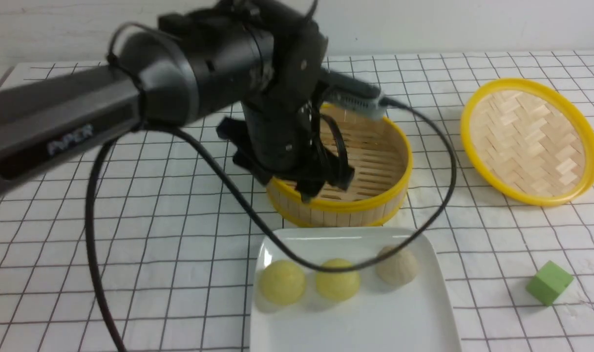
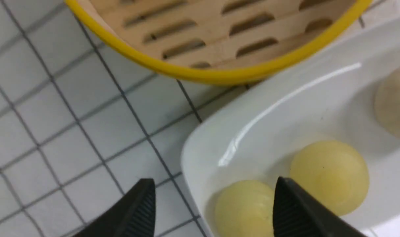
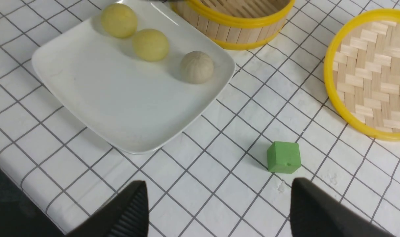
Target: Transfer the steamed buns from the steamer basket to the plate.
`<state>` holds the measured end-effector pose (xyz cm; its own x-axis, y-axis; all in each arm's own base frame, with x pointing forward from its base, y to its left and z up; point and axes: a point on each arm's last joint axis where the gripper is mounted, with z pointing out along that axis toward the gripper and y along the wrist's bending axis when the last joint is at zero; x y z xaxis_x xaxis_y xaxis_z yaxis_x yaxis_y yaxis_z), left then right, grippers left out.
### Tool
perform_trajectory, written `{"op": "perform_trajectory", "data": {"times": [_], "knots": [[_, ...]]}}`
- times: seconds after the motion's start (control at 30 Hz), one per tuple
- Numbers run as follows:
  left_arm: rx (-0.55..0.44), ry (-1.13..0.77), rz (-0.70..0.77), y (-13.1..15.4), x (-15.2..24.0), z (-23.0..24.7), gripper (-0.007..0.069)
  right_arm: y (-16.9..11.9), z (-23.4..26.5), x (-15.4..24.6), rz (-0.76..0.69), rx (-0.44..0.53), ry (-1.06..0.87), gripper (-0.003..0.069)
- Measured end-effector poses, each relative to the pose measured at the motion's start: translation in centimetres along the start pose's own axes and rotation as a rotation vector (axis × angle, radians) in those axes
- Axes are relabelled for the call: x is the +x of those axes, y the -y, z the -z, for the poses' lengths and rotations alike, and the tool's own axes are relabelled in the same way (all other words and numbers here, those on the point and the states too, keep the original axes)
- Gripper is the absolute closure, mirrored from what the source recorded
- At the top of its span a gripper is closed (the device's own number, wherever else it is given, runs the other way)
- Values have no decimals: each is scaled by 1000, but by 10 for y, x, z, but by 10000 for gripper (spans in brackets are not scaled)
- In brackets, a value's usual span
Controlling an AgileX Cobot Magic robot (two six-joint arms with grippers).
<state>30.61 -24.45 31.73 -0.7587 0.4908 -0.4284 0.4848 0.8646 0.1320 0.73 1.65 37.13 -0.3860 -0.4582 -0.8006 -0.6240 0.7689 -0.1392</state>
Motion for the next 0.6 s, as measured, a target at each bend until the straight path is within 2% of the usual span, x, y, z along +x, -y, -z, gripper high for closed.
{"op": "perform_trajectory", "data": {"times": [0.13,0.17,0.2,0.23,0.3,0.43,0.6], "knots": [[-140,264,18,-29,-22,78,179,1,0,-2,1,12,24,101],[-149,276,18,-30,-23,82,179,1,0,-2,1,12,24,101],[-223,393,77,-45,-26,116,186,2,0,-4,1,18,44,101],[-231,405,85,-47,-26,120,186,2,0,-4,1,20,49,101],[-332,569,200,-68,-21,169,190,3,0,-8,1,32,85,101],[-407,719,303,-88,-6,216,193,5,1,-14,-25,52,155,101],[-428,792,307,-101,18,254,195,10,3,-22,-84,96,248,101]]}}
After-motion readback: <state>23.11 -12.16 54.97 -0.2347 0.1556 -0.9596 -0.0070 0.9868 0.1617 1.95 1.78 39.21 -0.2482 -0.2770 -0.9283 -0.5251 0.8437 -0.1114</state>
